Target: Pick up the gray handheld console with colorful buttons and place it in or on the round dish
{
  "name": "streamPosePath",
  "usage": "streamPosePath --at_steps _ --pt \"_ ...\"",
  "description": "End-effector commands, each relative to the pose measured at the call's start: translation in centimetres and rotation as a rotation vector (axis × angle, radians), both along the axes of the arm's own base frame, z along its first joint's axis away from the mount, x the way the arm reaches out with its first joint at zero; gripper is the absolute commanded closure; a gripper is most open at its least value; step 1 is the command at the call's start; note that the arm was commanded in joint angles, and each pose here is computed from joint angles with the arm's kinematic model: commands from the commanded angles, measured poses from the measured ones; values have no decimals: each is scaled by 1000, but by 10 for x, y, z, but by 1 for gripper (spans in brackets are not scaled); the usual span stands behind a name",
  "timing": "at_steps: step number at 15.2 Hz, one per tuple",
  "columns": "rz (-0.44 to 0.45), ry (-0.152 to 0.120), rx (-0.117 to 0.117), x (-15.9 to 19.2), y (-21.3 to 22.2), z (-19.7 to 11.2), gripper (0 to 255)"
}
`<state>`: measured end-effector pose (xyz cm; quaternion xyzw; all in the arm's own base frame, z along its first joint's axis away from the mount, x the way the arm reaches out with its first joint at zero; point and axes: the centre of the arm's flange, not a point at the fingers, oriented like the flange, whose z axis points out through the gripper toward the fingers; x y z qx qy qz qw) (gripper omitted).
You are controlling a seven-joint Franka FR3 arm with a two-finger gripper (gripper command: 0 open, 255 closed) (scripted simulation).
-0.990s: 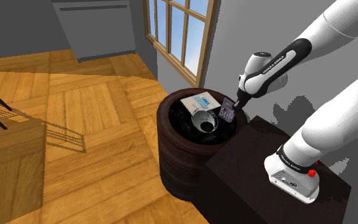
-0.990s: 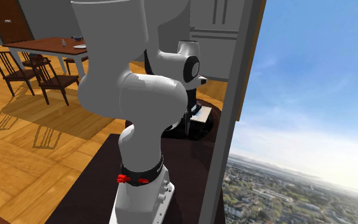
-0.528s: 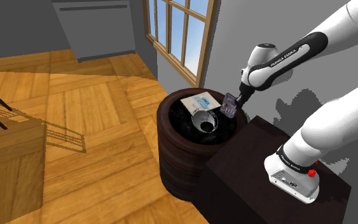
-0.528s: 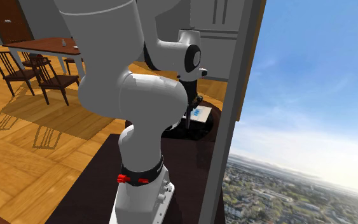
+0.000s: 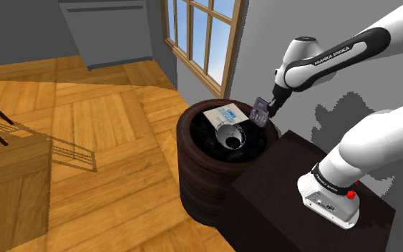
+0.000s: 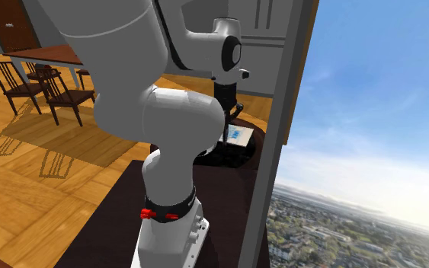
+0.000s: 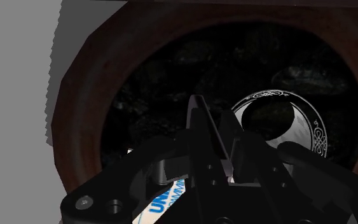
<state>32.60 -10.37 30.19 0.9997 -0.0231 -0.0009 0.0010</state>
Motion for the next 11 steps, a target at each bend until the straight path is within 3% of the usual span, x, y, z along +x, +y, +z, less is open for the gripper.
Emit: streamPosePath --at_steps 1,4,11 --pt "0 1 0 0 0 10 255" --pt "0 1 0 0 0 25 255" --pt "0 1 0 48 75 47 255"
